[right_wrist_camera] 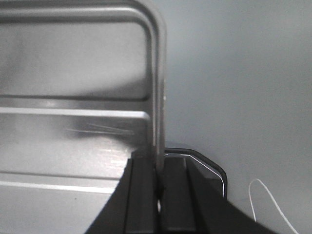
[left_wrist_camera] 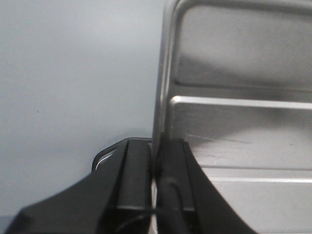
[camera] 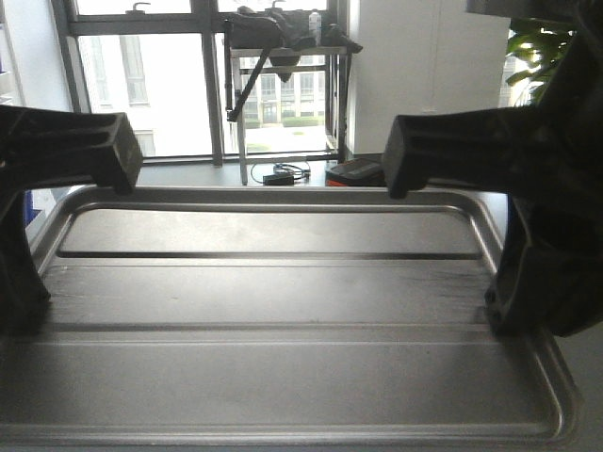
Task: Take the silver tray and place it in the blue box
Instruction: 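Hold the tray level in both grippers while the base drives to the blue crate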
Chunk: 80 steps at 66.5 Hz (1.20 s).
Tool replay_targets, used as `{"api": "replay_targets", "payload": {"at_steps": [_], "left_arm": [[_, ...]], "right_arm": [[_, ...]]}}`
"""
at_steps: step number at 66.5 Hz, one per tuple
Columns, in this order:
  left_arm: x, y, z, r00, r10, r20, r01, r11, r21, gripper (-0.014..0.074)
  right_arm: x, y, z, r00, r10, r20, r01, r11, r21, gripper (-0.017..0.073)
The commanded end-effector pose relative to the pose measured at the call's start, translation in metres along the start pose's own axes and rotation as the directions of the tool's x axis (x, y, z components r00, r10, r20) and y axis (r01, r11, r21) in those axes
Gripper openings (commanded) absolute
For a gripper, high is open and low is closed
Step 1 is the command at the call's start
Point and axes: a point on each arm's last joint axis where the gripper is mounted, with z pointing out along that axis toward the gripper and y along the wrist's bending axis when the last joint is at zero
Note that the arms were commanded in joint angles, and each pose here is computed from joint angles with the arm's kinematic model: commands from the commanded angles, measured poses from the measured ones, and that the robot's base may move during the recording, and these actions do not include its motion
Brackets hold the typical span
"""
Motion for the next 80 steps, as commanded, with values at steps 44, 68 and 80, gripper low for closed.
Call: {"api": "replay_targets", "payload": {"at_steps": [44,68,80], "left_arm": [[-0.0090,-0.0035,-0.0130,0.998,-0.009,0.055,0.006,0.998,0.056,-0.0015],[-0.0090,-0.0035,-0.0130,0.998,-0.009,0.055,0.006,0.998,0.056,-0.0015],[-0.0090,-0.0035,-0.0130,0.998,-0.009,0.055,0.006,0.998,0.056,-0.0015]], "right_arm": [[-0.0076,0.0040,-0.0112,0.998,-0.008,0.056,0.011,0.999,-0.053,0.0053],[-0.0076,0.0040,-0.0112,0.998,-0.008,0.056,0.011,0.999,-0.053,0.0053],[-0.0076,0.0040,-0.0112,0.998,-0.008,0.056,0.011,0.999,-0.053,0.0053]]}}
